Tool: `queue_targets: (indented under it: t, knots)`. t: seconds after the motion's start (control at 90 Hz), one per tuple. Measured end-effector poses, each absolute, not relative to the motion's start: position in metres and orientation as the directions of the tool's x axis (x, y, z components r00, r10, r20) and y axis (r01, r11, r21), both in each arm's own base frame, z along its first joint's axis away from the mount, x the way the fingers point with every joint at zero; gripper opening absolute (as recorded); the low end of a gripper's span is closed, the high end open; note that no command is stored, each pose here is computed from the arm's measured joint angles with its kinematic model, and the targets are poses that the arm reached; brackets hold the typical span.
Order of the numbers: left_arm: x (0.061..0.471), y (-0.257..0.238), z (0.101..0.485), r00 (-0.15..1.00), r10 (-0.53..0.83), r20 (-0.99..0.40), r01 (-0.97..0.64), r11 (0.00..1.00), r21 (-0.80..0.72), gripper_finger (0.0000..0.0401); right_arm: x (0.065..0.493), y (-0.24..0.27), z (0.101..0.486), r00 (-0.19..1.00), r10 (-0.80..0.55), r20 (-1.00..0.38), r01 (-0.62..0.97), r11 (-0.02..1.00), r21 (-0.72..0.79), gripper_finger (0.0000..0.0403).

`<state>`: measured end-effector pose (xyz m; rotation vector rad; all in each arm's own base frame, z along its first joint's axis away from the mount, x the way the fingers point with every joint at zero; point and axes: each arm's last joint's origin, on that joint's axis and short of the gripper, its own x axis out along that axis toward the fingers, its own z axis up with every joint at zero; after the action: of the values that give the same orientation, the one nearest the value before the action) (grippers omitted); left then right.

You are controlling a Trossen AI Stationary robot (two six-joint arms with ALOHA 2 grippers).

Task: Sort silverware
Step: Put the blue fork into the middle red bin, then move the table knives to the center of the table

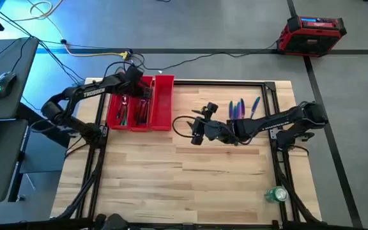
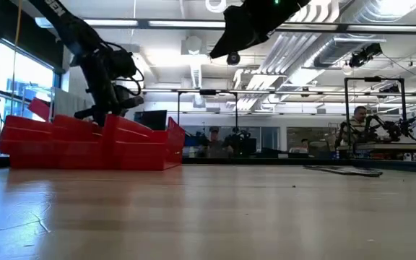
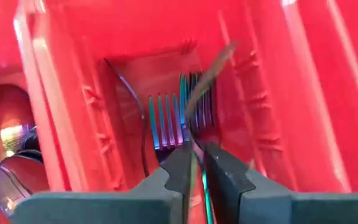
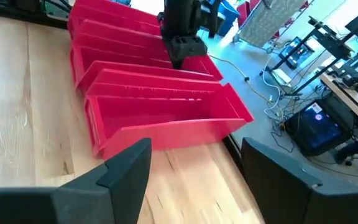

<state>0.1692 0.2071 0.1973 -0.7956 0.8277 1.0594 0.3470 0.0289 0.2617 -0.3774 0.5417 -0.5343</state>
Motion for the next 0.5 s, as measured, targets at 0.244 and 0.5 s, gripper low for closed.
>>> queue_targets:
  t: [0.244, 0.5]
  knots:
    - [0.168, 0.196, 0.253, 0.364, 0.506, -0.782, -0.914, 0.355, -0.197, 0.0068, 0.344, 0.028, 0.257, 0.700, -0.573, -0.425, 0.368, 0.801, -0.473, 0.0236]
    - [0.164, 0.124, 0.312, 0.592, 0.510, -0.624, -0.766, 0.596, -0.240, 0.0069, 0.315, -0.007, 0.251, 0.562, -0.459, -0.688, 0.427, 0.873, -0.234, 0.0232]
